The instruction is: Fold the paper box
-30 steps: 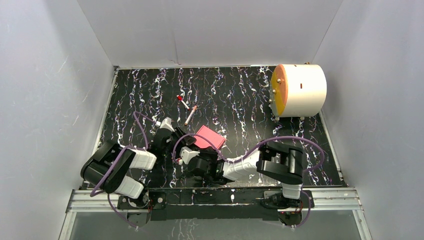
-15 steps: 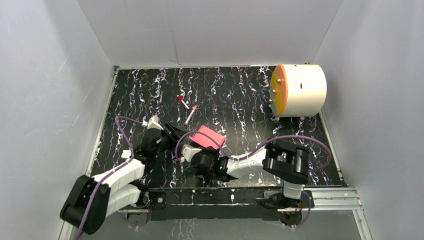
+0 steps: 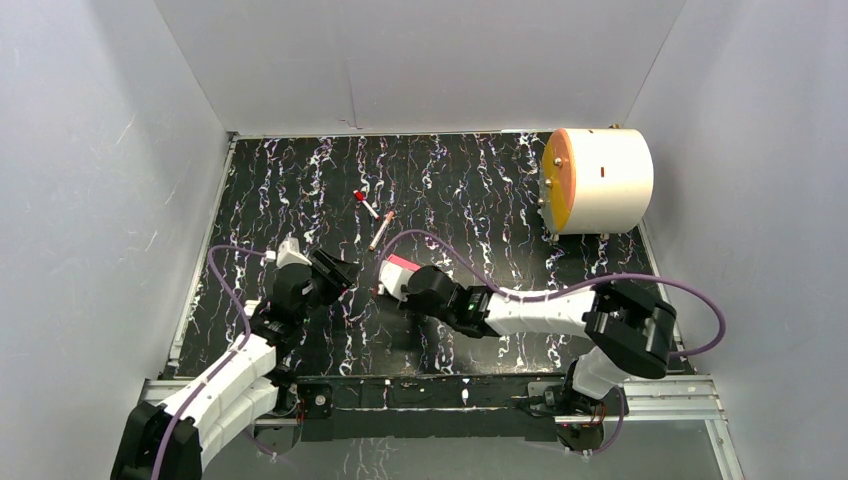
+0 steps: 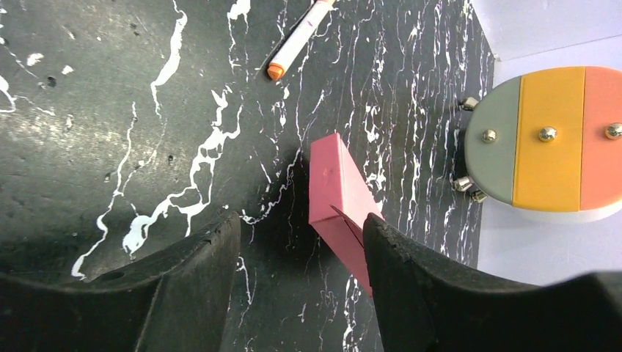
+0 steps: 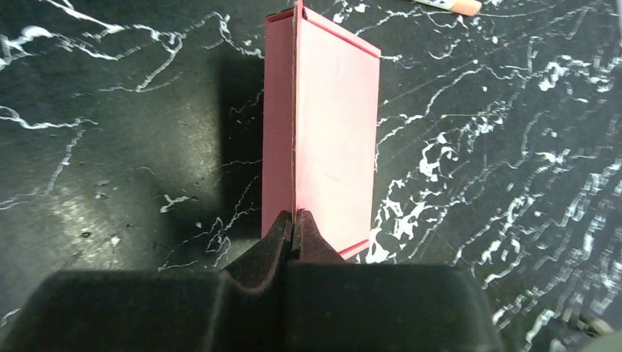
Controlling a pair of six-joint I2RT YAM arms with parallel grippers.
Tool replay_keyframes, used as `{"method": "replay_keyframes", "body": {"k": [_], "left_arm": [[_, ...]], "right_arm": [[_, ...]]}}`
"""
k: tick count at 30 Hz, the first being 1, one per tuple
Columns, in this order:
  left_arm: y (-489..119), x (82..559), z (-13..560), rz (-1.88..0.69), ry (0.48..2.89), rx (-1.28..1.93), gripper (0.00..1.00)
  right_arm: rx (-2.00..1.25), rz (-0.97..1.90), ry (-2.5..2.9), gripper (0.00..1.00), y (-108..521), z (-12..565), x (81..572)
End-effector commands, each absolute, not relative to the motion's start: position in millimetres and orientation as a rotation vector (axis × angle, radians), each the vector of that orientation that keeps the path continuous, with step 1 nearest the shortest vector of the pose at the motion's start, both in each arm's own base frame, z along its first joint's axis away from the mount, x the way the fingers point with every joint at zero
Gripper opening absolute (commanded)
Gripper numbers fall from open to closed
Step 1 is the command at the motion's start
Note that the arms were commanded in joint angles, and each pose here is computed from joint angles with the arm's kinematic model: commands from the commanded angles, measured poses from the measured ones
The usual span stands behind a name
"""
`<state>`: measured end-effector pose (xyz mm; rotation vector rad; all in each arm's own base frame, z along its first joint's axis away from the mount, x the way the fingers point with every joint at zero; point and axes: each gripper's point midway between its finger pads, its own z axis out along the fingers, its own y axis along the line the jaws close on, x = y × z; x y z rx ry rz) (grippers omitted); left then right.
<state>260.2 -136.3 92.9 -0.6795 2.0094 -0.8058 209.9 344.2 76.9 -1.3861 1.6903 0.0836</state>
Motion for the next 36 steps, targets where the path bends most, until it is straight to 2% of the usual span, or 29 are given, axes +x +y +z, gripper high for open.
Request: {"method": "replay_keyframes", "body": {"k": [1, 8, 17, 22, 27, 36], "left_arm": [[-124, 259, 103, -0.742, 1.990, -0.672, 0.58], [-118, 260, 128, -0.677, 1.969, -0.558, 0.56], [-147, 251, 150, -0.709, 2.095, -0.169, 0.63], [-157, 254, 171, -0.676, 2.119, 0.081, 0.65], [-171, 251, 167, -0.675, 2.144, 0.389, 0.65], [-194, 261, 159, -0.756, 2.146, 0.636, 0.61]], "right_arm": [[-1.345, 0.358, 1.729, 0.00, 354, 100, 203], [-1.310, 0.678, 1.811, 0.00, 350, 124, 206], [-1.397, 0.923, 1.962, 0.00, 339, 115, 208], [-1.431, 0.977, 1.988, 0.00, 341, 114, 219], [-1.479, 1.016, 2.004, 0.00, 337, 114, 231], [-1.585, 1.063, 2.026, 0.00, 332, 107, 241]]}}
